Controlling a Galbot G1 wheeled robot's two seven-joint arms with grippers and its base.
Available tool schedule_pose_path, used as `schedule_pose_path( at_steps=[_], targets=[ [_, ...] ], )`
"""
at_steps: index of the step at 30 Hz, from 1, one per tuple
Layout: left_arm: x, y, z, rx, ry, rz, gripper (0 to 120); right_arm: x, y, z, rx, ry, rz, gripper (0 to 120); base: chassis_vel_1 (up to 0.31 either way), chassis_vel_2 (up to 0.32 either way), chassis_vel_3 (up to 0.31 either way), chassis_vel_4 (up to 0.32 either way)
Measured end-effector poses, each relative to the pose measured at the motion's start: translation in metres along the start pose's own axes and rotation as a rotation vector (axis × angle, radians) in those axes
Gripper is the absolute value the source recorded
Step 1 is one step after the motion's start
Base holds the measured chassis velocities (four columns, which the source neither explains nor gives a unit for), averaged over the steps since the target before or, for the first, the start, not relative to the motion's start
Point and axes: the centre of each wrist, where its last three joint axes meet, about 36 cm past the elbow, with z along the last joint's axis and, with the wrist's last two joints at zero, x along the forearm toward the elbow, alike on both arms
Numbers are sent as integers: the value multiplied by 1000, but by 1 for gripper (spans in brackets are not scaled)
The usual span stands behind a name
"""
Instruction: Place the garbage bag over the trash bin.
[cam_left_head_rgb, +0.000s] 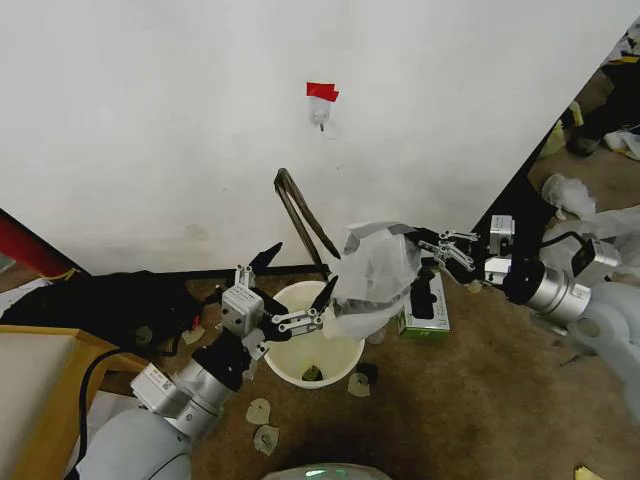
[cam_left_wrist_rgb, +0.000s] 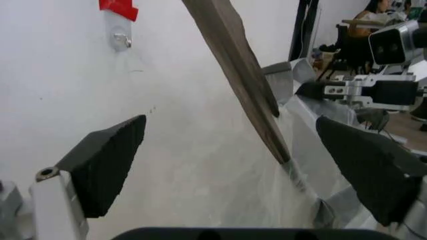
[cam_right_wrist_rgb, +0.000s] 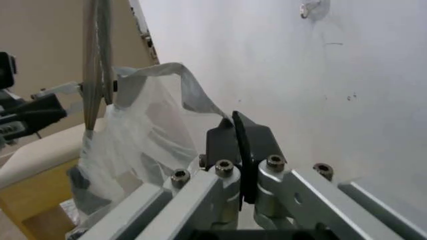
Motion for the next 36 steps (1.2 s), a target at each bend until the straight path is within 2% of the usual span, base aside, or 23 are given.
schedule_pose_path(
  at_steps=[5, 9, 12, 15, 16, 18, 19, 22, 23, 26, 28, 30, 34, 36],
  targets=[
    [-5, 4, -5, -7, -1, -20, 100, -4, 3, 4, -4, -4, 45, 0, 0, 0, 0, 0],
    [-11, 16, -15, -23, 14, -55, 100, -5, 6, 9, -12, -4, 53, 0, 0, 0, 0, 0],
    [-21, 42, -4, -24, 45, -53, 100, -6, 8, 12, -14, -7, 51, 0, 0, 0, 0, 0],
    [-36, 82, 25, 49, 75, -27, 100, -9, 9, 13, -13, -15, 53, 0, 0, 0, 0, 0],
    [-36, 82, 25, 49, 75, -27, 100, -9, 9, 13, -13, -15, 53, 0, 0, 0, 0, 0],
    [-44, 97, 25, 80, 54, -2, 100, -10, 9, 15, -9, -14, 62, 0, 0, 0, 0, 0],
    [-51, 107, 16, 85, 28, 14, 100, -11, 10, 17, -4, -9, 72, 0, 0, 0, 0, 0],
    [-59, 120, -2, 67, 5, 18, 100, -13, 11, 21, -1, -2, 81, 0, 0, 0, 0, 0],
    [-59, 120, -2, 67, 5, 18, 100, -13, 11, 21, -1, -2, 81, 0, 0, 0, 0, 0],
    [-63, 140, -34, -24, 8, 20, 100, -16, 15, 30, -8, -5, 90, 0, 0, 0, 0, 0],
    [-57, 159, -46, -159, 88, 50, 100, -24, 19, 38, -22, -29, 114, 0, 0, 0, 0, 0],
    [-54, 164, -45, -194, 121, 66, 100, -26, 20, 40, -26, -40, 123, 0, 0, 0, 0, 0],
    [-44, 171, -38, -329, 260, 153, 100, -38, 26, 49, -74, -125, 148, 0, 0, 0, 0, 0],
    [-43, 172, -36, -341, 271, 171, 100, -42, 28, 52, -94, -146, 153, 0, 0, 0, 0, 0]
  ],
)
